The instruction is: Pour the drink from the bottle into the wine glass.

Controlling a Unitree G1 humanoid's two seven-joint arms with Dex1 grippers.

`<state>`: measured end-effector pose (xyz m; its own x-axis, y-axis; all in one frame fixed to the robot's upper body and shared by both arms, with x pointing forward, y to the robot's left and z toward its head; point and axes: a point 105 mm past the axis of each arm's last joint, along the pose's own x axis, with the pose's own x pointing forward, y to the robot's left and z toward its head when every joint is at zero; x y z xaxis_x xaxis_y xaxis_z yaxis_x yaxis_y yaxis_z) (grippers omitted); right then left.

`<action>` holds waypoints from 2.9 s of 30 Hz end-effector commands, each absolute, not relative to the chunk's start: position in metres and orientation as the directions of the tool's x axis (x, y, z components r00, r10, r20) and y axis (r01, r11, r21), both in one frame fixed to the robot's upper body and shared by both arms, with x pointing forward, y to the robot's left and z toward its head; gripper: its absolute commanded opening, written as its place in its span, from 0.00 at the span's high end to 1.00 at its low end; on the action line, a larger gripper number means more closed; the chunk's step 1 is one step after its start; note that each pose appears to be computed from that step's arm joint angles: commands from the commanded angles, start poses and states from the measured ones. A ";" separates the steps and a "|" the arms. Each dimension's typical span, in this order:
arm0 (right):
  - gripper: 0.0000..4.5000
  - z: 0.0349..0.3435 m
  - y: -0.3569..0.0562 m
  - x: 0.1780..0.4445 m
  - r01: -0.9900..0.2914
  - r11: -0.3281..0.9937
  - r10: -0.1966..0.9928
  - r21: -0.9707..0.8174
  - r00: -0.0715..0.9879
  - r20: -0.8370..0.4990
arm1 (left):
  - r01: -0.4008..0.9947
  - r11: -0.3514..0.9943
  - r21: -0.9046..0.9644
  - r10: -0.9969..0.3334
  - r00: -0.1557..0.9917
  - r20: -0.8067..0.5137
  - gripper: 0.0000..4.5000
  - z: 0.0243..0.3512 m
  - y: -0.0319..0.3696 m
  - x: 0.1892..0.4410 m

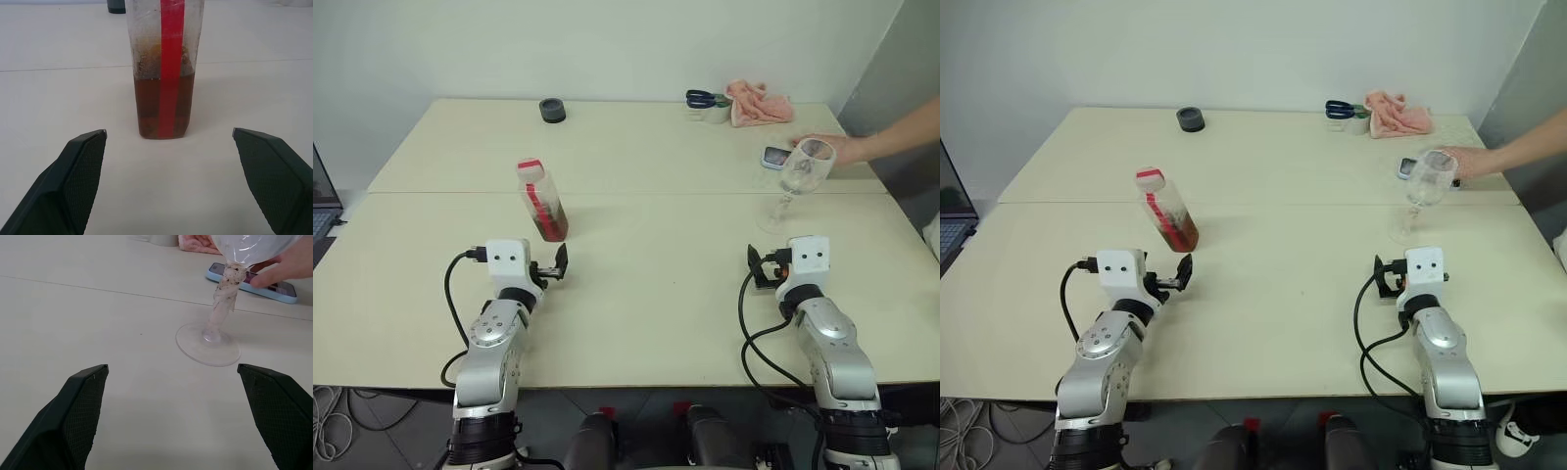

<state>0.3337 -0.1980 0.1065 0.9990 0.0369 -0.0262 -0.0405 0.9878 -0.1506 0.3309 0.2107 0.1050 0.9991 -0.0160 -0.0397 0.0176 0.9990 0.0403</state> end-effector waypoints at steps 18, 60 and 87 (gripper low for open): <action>0.00 0.124 -0.201 0.333 -0.029 0.987 0.035 -0.160 0.999 0.034 | -0.005 0.999 0.044 0.004 1.000 0.024 0.01 0.124 0.213 0.325; 0.00 0.238 -0.125 0.286 -0.856 0.517 0.847 0.022 0.515 0.127 | 0.014 0.998 0.060 -0.020 0.995 0.099 0.01 0.153 0.202 0.343; 0.00 0.239 -0.124 0.284 -0.818 0.575 0.807 0.003 0.568 0.158 | 0.028 0.997 0.078 -0.043 0.979 0.200 0.01 0.185 0.200 0.381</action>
<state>0.2898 -0.1234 0.2259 0.5737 0.8117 0.1093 -0.8187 0.5720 0.0498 0.3809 0.1978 0.1696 0.9893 -0.0414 0.1397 0.0334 0.9977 0.0592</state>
